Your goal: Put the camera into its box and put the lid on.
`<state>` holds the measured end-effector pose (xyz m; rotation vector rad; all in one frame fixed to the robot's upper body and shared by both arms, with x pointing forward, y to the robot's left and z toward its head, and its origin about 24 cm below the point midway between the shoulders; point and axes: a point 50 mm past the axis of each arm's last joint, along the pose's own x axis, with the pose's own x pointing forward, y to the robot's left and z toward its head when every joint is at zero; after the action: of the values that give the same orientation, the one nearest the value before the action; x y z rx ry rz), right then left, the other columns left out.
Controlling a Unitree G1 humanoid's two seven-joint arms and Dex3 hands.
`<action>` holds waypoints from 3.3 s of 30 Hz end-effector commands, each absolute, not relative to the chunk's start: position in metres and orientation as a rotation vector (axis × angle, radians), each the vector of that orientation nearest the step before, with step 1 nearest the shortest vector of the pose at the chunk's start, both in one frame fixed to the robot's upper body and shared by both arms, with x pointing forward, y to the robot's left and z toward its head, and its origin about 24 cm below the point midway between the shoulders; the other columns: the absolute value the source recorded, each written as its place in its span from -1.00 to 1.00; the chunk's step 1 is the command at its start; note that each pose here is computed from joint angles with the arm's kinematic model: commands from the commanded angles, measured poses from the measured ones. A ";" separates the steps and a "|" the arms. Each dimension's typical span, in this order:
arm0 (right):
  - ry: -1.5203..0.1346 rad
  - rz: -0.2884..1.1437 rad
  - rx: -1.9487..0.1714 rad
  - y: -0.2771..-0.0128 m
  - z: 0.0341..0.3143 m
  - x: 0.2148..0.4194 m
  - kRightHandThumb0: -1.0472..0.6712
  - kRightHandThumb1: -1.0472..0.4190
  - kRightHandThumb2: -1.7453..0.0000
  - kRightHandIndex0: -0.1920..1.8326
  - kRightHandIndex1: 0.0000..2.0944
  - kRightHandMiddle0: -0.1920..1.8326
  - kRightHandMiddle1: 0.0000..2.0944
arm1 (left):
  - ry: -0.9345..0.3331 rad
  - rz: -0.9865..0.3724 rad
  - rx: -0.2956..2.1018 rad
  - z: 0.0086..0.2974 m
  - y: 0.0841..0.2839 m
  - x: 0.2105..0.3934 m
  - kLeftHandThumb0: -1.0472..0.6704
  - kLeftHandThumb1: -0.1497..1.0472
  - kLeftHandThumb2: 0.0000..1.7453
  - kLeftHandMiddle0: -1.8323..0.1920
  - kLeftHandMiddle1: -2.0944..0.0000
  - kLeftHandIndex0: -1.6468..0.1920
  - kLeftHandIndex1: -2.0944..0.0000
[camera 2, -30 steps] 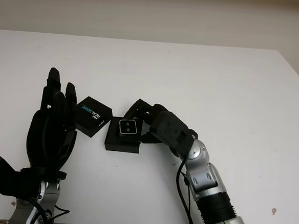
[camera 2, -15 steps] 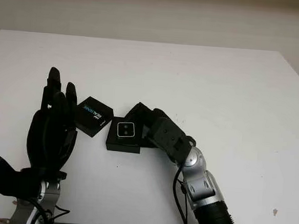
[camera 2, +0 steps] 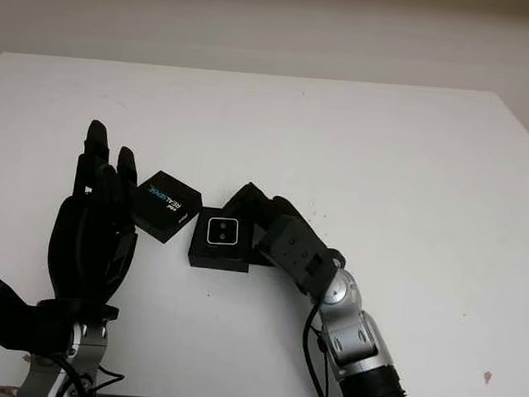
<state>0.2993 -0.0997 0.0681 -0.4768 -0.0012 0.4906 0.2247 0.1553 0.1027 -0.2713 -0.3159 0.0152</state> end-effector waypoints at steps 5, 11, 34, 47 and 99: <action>0.031 0.456 -0.484 -0.108 0.054 0.297 -0.24 -0.91 0.94 -0.40 -0.92 -0.62 0.83 | -0.328 0.015 -0.270 0.105 0.155 0.223 -0.64 1.00 -0.38 1.00 0.96 1.00 0.99; 0.011 0.435 -0.509 -0.111 0.051 0.298 -0.23 -0.90 0.94 -0.39 -0.91 -0.62 0.81 | -0.327 0.011 -0.275 0.105 0.155 0.222 -0.64 1.00 -0.38 1.00 0.96 1.00 0.98; -0.002 0.411 -0.519 -0.108 0.044 0.302 -0.22 -0.89 0.94 -0.38 -0.91 -0.57 0.75 | -0.321 0.005 -0.265 0.104 0.155 0.220 -0.64 1.00 -0.38 1.00 0.97 1.00 1.00; -0.020 0.408 -0.512 -0.102 0.043 0.305 -0.22 -0.87 0.94 -0.36 -0.91 -0.55 0.74 | -0.318 0.006 -0.267 0.104 0.155 0.219 -0.63 1.00 -0.38 1.00 0.96 1.00 0.99; -0.091 0.416 -0.583 -0.103 0.040 0.299 -0.56 -0.82 0.94 -0.83 -0.99 -0.78 -0.88 | -0.303 -0.016 -0.268 0.104 0.158 0.217 -0.63 1.00 -0.40 1.00 0.96 1.00 0.98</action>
<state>0.3016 -0.0977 0.0484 -0.5721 -0.1248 0.4165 0.2166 0.1573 0.1013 -0.2661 -0.2900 -0.0079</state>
